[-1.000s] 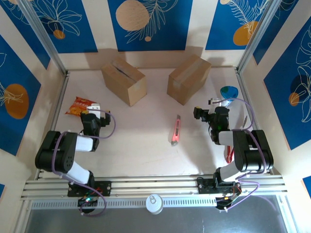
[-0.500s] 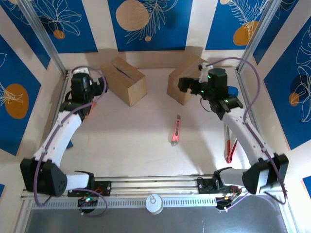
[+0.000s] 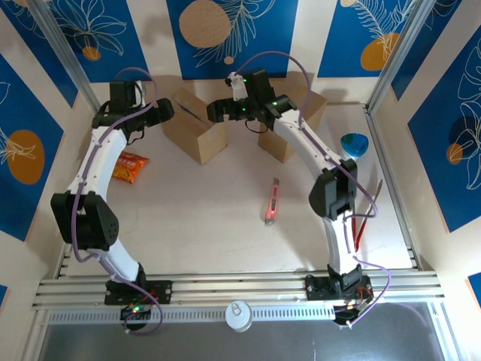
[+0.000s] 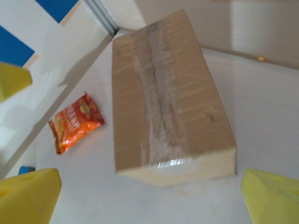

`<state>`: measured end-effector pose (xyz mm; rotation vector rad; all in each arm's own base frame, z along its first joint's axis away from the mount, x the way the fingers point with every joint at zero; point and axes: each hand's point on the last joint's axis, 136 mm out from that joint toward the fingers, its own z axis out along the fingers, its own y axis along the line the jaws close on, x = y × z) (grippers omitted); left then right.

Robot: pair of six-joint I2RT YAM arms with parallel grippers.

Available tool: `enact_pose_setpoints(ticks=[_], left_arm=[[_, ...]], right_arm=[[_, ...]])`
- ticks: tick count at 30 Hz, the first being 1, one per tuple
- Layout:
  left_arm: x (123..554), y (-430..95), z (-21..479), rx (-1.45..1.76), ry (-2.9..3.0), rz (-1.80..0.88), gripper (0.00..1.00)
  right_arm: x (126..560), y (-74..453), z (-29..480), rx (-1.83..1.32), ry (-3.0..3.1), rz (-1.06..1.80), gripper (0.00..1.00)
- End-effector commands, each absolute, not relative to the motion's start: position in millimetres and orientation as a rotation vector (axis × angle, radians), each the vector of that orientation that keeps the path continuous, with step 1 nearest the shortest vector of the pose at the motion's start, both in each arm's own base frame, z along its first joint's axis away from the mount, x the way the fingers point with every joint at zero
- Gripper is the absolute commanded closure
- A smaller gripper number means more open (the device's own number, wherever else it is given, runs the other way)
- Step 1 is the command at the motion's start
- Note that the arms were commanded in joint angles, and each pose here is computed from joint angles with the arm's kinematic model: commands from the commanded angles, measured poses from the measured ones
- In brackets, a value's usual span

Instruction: Unpack the express box

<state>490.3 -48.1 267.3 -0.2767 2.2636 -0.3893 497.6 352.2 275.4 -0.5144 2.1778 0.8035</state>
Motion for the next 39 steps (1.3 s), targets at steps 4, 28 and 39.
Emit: enact_pose_setpoints(ticks=[4, 28, 39], left_arm=[[545, -39, 274, -0.173, 2.16, -0.414, 0.0], [668, -58, 205, 0.07, 2.02, -0.475, 0.0], [634, -94, 200, 0.118, 2.022, -0.778, 0.0]], right_arm=[[529, 376, 242, -0.551, 2.195, 0.834, 0.01], [547, 383, 179, -0.499, 2.259, 0.998, 0.03], [524, 401, 175, -0.47, 2.319, 1.135, 0.18]])
